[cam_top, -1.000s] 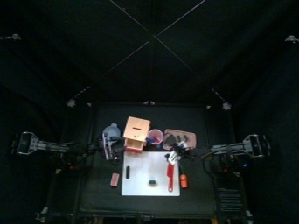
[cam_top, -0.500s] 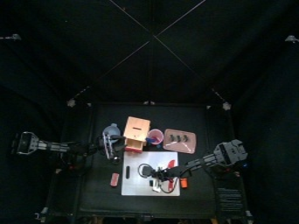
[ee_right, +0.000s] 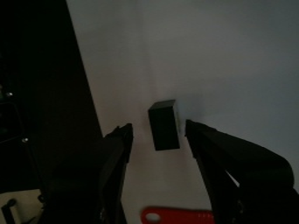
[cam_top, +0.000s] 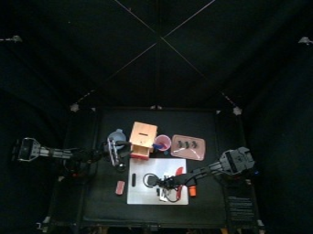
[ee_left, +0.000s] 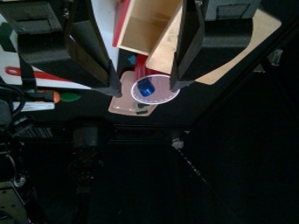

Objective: Place sushi on board then cut the sushi with the knife then place the pieces on the plate
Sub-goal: Place the 4 sushi pieces on the plate

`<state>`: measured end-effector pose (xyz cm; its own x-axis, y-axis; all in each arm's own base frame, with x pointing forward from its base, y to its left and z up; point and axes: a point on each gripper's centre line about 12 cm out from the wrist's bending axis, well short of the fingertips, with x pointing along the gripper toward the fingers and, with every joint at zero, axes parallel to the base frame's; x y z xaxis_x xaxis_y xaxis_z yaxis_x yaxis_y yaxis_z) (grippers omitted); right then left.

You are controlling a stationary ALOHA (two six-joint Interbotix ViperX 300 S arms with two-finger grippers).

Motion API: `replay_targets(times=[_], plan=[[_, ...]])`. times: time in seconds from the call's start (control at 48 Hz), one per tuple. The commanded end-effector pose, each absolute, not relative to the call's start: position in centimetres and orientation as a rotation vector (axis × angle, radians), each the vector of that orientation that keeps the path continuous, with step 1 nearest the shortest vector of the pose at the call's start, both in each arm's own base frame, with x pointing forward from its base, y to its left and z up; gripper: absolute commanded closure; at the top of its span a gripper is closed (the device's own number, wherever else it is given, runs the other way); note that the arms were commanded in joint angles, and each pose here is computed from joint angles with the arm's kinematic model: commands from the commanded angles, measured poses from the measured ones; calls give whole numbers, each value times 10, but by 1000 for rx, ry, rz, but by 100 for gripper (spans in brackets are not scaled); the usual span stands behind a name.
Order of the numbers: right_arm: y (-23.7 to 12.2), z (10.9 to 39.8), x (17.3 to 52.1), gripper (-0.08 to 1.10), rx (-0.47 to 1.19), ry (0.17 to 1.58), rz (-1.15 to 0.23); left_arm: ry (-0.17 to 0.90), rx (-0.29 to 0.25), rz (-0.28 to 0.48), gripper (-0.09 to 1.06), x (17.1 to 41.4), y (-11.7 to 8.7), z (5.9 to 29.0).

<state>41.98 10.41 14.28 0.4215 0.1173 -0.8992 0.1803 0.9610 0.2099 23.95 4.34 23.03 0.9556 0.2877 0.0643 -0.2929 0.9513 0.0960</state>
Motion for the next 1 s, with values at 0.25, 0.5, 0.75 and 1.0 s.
replay_targets(times=[0.25,0.5,0.75,1.0], plan=[[104,143,430,30,272,1126,-41,-71,105,300,12,242,44,237],[89,147,421,50,295,1141,-81,-64,105,300,12,241,44,235],[8,168,363,50,447,1221,-327,-59,113,300,12,240,44,233],[-43,171,276,50,609,1224,-690,-34,111,304,12,236,45,225]])
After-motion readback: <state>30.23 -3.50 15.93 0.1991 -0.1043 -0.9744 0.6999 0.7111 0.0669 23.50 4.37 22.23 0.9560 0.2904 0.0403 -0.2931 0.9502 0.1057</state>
